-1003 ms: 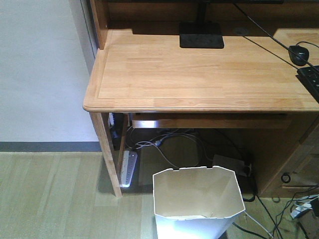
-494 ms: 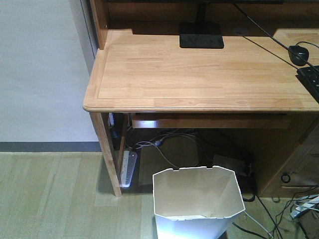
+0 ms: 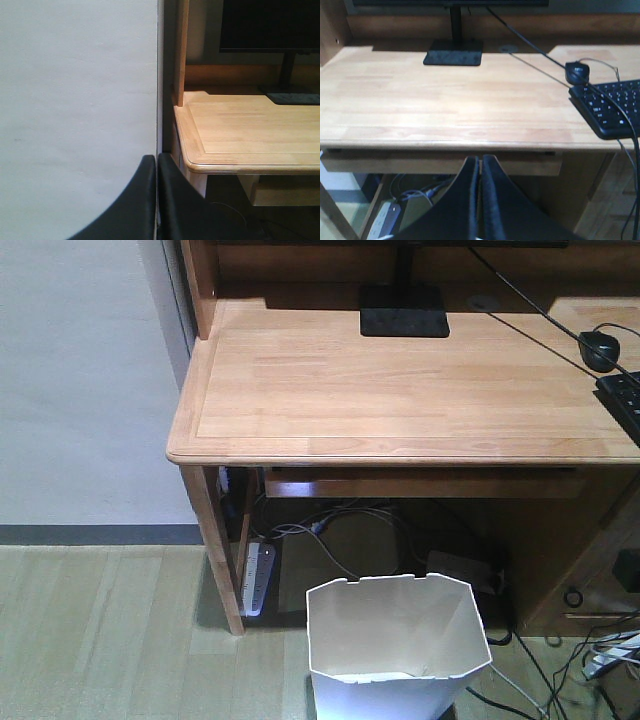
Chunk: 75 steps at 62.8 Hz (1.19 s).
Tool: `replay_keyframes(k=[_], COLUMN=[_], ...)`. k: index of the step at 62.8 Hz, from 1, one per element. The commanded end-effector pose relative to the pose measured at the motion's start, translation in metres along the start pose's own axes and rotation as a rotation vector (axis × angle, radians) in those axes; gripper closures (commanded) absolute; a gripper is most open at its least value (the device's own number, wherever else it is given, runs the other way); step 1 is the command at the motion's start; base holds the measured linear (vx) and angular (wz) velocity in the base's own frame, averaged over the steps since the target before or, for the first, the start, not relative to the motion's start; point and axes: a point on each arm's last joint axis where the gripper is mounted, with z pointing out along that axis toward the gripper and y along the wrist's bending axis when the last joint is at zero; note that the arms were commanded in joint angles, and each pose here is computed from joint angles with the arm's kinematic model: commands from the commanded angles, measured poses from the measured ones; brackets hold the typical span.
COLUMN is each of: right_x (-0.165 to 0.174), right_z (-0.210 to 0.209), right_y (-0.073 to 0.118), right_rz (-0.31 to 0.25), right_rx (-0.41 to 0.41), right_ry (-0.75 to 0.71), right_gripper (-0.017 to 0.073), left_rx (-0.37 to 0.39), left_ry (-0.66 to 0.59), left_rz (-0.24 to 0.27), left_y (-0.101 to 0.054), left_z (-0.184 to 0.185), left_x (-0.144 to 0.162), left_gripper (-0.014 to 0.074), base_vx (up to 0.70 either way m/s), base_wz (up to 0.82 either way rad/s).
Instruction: Move trash bin to bedside with robot
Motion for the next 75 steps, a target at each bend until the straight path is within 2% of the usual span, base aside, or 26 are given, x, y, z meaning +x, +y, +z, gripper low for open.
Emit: replay_keyframes(k=[1, 10, 16, 31, 38, 48, 52, 54, 62, 75], right_x=[-0.015, -0.013, -0.011, -0.01, -0.01, -0.011, -0.011, -0.01, -0.006, -0.022], right_z=[-0.002, -0.002, -0.002, -0.002, -0.002, -0.002, -0.002, -0.002, 0.004, 0.033], right_y=[0.0, 0.0, 0.0, 0.0, 0.0, 0.0, 0.001, 0.002, 0.002, 0.003], right_rz=[-0.013, -0.013, -0.013, -0.013, -0.013, -0.008, 0.077, 0.096, 0.06, 0.067], right_rx=[0.002, 0.002, 0.002, 0.002, 0.002, 0.001, -0.014, -0.019, -0.018, -0.018], right_ry=[-0.075, -0.049, -0.03, -0.017, -0.017, -0.023, -0.024, -0.018, 0.043, 0.211], right_gripper=[0.0555, 0.0487, 0.0403, 0.0102, 0.0009, -0.0021, -0.0021, -0.0021, -0.0021, -0.0021], left_rx=[0.006, 0.006, 0.006, 0.006, 0.006, 0.006, 0.006, 0.006, 0.006, 0.006], left_ry=[-0.06, -0.06, -0.06, -0.06, -0.06, -0.06, -0.06, -0.06, -0.06, -0.06], left_rz=[-0.012, -0.012, -0.012, -0.012, -0.012, -0.012, -0.012, -0.012, -0.012, -0.012], left_y=[0.0, 0.0, 0.0, 0.0, 0.0, 0.0, 0.0, 0.0, 0.0, 0.0], left_z=[0.001, 0.001, 0.001, 0.001, 0.001, 0.001, 0.001, 0.001, 0.001, 0.001], left_x=[0.002, 0.002, 0.002, 0.002, 0.002, 0.002, 0.002, 0.002, 0.002, 0.002], left_gripper=[0.0599, 0.0599, 0.0599, 0.0599, 0.0599, 0.0599, 0.0599, 0.0599, 0.0599, 0.0599], base_vx=[0.0, 0.0, 0.0, 0.0, 0.0, 0.0, 0.0, 0.0, 0.0, 0.0], base_wz=[0.0, 0.0, 0.0, 0.0, 0.0, 0.0, 0.0, 0.0, 0.0, 0.0])
